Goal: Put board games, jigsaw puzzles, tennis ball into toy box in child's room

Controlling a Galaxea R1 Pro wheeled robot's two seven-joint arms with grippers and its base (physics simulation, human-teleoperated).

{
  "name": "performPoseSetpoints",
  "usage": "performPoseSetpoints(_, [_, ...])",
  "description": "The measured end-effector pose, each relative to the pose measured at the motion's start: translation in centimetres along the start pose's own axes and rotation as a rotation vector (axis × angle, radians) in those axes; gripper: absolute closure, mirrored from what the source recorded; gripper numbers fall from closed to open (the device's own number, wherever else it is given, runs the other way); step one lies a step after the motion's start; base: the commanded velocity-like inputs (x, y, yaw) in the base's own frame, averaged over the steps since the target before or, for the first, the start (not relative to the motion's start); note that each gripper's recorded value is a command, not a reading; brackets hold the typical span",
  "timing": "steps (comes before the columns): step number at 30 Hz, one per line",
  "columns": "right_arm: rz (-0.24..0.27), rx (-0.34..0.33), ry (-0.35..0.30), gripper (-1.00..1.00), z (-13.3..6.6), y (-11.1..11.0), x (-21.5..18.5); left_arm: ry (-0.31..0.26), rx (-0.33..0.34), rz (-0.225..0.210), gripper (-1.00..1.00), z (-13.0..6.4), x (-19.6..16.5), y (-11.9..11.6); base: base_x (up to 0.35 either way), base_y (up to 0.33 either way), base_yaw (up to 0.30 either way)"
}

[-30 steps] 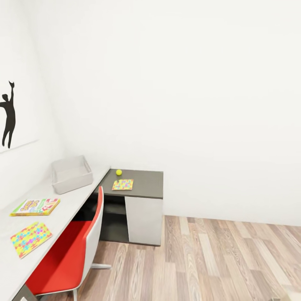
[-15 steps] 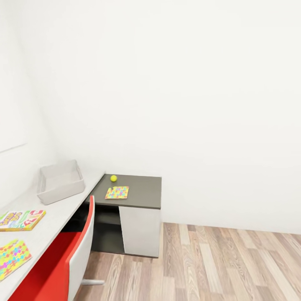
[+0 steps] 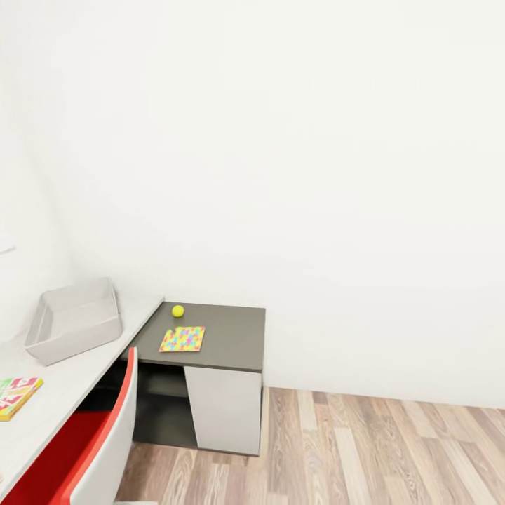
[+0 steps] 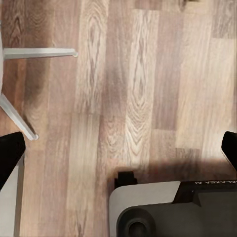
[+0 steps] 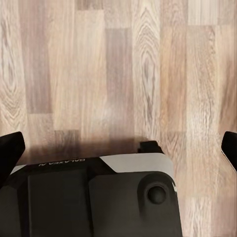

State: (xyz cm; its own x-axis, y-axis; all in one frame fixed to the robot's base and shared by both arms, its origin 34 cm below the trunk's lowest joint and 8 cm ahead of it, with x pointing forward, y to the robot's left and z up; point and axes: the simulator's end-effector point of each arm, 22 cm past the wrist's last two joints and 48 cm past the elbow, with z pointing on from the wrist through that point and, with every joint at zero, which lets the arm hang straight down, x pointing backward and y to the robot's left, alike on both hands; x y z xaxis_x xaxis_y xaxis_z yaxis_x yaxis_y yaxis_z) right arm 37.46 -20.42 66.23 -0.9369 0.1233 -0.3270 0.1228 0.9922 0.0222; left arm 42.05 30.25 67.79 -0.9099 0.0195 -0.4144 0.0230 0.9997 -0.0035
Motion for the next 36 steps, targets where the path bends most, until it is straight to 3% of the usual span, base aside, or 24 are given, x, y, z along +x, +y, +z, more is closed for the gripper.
performPoseSetpoints(21, [0.0,0.0,0.001,-1.0,0.01,0.0,0.03,0.002,0.001,0.0,-1.0,0.02,0.07,-0.07,0.297,-0.126,0.003])
performPoseSetpoints(36, [0.0,0.0,0.001,-1.0,0.01,0.0,0.02,0.002,0.001,0.0,-1.0,0.03,0.08,-0.12,0.204,-0.108,0.092])
